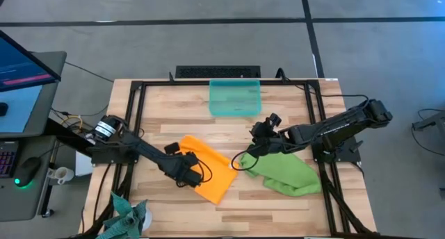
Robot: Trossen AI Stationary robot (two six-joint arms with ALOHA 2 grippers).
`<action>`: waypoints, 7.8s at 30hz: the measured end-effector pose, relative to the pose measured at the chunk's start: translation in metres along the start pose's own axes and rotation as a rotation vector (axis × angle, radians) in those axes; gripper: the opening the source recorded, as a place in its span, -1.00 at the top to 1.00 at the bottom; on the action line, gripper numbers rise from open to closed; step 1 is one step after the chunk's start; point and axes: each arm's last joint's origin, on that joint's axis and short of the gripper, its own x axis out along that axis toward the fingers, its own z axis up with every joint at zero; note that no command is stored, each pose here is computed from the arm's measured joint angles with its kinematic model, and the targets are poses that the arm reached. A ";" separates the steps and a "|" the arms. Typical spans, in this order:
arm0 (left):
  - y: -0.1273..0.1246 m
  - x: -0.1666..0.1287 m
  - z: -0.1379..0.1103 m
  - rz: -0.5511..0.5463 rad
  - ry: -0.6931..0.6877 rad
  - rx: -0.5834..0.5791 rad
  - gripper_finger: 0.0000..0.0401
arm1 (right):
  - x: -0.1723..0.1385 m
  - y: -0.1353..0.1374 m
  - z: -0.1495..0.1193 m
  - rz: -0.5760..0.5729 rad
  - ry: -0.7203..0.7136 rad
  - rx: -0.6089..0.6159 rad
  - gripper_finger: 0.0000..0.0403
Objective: Roll microfiber towels into tight, uniform cylinder then place into a basket
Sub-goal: Fold the orange microfiber towel
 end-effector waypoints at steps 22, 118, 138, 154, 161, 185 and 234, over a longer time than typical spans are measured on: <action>0.059 0.007 0.039 0.129 -0.122 0.222 0.44 | 0.000 0.001 0.000 0.020 0.008 0.002 0.34; -0.037 -0.174 -0.087 -0.208 -0.607 0.444 0.44 | -0.063 0.135 0.001 0.381 -0.551 -0.475 0.35; -0.053 -0.152 -0.086 -0.157 -0.525 0.366 0.44 | -0.029 0.170 0.009 0.438 -0.474 -0.536 0.14; -0.073 -0.125 -0.086 -0.194 -0.426 0.267 0.44 | -0.017 0.167 0.017 0.707 -0.402 -0.427 0.06; -0.076 -0.117 -0.089 -0.224 -0.419 0.252 0.44 | 0.004 0.183 0.000 0.725 -0.387 -0.485 0.09; -0.072 -0.112 -0.075 -0.230 -0.367 0.201 -0.03 | 0.025 0.188 -0.012 0.780 -0.335 -0.568 0.08; -0.097 -0.048 -0.090 -0.200 -0.201 0.100 0.56 | 0.102 0.200 -0.034 0.823 -0.048 -0.459 0.56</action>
